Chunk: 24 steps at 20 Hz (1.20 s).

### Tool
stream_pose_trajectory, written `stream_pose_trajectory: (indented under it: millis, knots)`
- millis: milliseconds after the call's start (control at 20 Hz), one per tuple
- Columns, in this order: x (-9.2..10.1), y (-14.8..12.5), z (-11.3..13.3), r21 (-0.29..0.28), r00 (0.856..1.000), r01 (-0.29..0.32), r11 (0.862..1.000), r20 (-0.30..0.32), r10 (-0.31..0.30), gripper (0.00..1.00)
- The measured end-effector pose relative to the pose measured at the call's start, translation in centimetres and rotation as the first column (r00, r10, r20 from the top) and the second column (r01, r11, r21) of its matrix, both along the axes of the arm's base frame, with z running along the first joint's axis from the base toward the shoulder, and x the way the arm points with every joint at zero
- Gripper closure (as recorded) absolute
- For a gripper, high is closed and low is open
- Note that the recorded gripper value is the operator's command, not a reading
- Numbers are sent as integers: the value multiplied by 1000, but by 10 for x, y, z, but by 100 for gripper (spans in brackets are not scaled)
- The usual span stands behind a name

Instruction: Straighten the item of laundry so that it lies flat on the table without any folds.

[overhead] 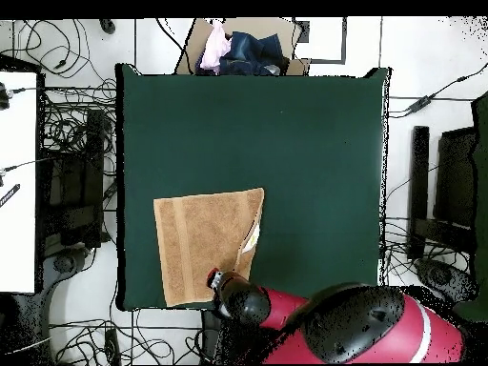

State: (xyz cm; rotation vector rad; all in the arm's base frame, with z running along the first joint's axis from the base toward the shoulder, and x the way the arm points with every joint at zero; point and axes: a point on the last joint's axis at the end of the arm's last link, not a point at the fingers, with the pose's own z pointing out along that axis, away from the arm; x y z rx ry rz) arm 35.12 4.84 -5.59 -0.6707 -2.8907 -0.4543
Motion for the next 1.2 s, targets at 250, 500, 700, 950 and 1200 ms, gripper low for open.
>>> stream_pose_trajectory:
  millis: [250,500,700,950,1200]
  knots:
    - [0,-3,3,2,1000,-21,1000,-15,21,100]
    - [0,-13,16,3,994,-53,999,-97,53,100]
    - [2,-24,35,1,978,-80,997,-193,79,100]
    - [8,-39,58,5,952,-115,993,-284,112,100]
    - [30,-59,71,-15,941,-128,992,-317,117,100]
